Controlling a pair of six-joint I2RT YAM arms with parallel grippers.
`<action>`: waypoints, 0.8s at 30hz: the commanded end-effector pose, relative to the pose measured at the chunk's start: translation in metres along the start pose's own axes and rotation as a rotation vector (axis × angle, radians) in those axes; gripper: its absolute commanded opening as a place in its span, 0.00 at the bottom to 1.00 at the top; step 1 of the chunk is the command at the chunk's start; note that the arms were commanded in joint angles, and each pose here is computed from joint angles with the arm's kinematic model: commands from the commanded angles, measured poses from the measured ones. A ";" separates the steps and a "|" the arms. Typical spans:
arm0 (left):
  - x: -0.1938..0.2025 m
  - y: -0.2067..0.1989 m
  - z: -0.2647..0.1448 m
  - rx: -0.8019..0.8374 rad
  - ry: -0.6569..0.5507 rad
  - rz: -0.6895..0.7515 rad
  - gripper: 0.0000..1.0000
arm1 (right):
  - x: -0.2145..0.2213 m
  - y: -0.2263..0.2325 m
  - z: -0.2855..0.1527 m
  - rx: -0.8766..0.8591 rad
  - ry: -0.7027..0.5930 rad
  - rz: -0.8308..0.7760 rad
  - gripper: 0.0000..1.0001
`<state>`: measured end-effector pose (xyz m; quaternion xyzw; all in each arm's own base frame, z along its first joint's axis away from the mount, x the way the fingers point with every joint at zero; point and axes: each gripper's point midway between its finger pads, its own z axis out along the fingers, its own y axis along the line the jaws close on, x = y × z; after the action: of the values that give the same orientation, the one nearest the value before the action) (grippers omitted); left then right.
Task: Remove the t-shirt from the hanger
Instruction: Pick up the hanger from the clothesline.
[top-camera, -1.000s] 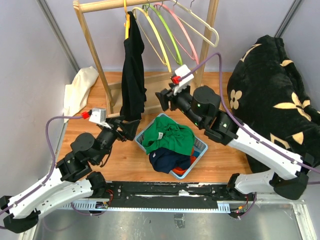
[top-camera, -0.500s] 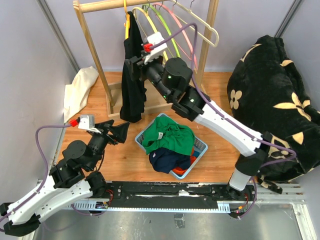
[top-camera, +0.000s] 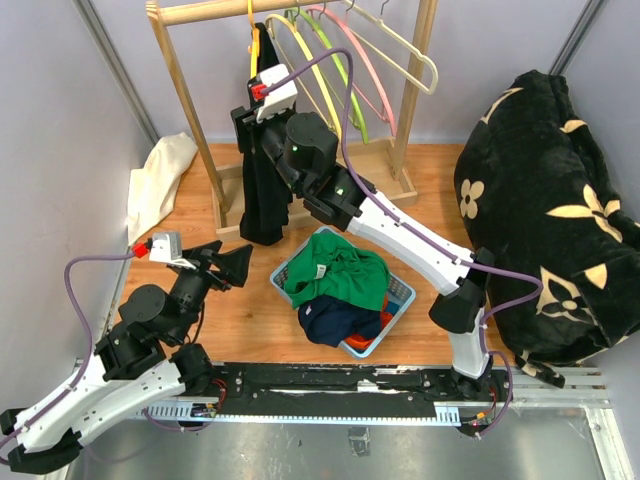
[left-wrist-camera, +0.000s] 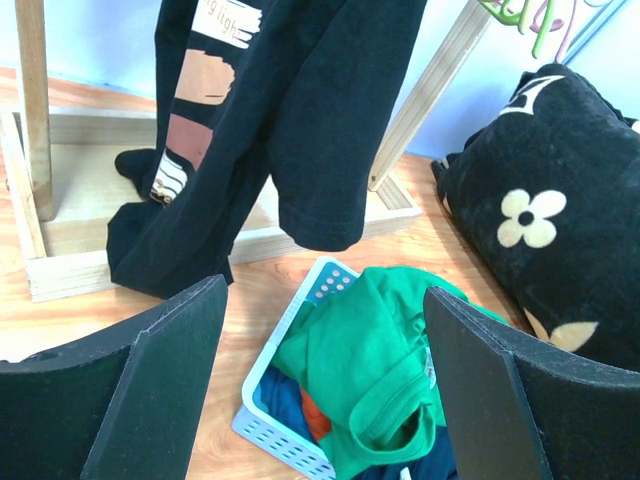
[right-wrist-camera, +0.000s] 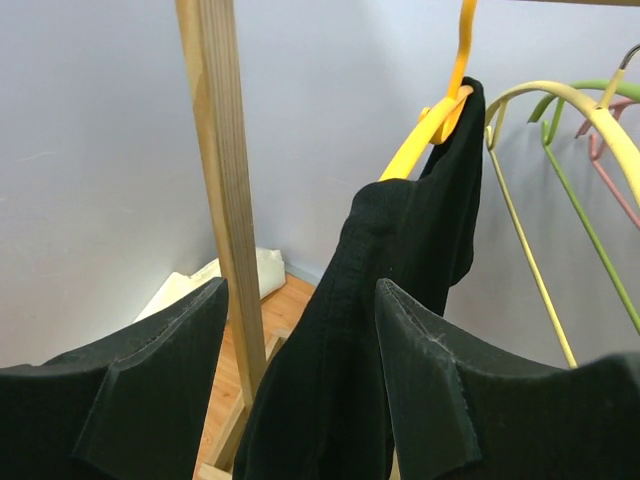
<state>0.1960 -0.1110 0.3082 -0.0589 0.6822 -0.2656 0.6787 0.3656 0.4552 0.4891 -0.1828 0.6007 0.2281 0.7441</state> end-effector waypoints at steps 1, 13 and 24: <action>-0.002 0.007 -0.003 -0.023 -0.015 -0.008 0.84 | -0.032 -0.020 0.003 0.099 -0.091 0.030 0.61; -0.002 0.006 -0.002 -0.024 -0.016 -0.008 0.84 | -0.003 -0.052 0.011 0.192 -0.017 0.014 0.60; 0.002 0.001 0.003 -0.013 -0.009 -0.004 0.84 | -0.005 -0.066 0.002 0.187 -0.011 0.010 0.53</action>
<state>0.1969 -0.1089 0.3032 -0.0604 0.6871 -0.2563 0.6772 0.4056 0.4222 0.4705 -0.1281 0.6305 0.1660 0.7473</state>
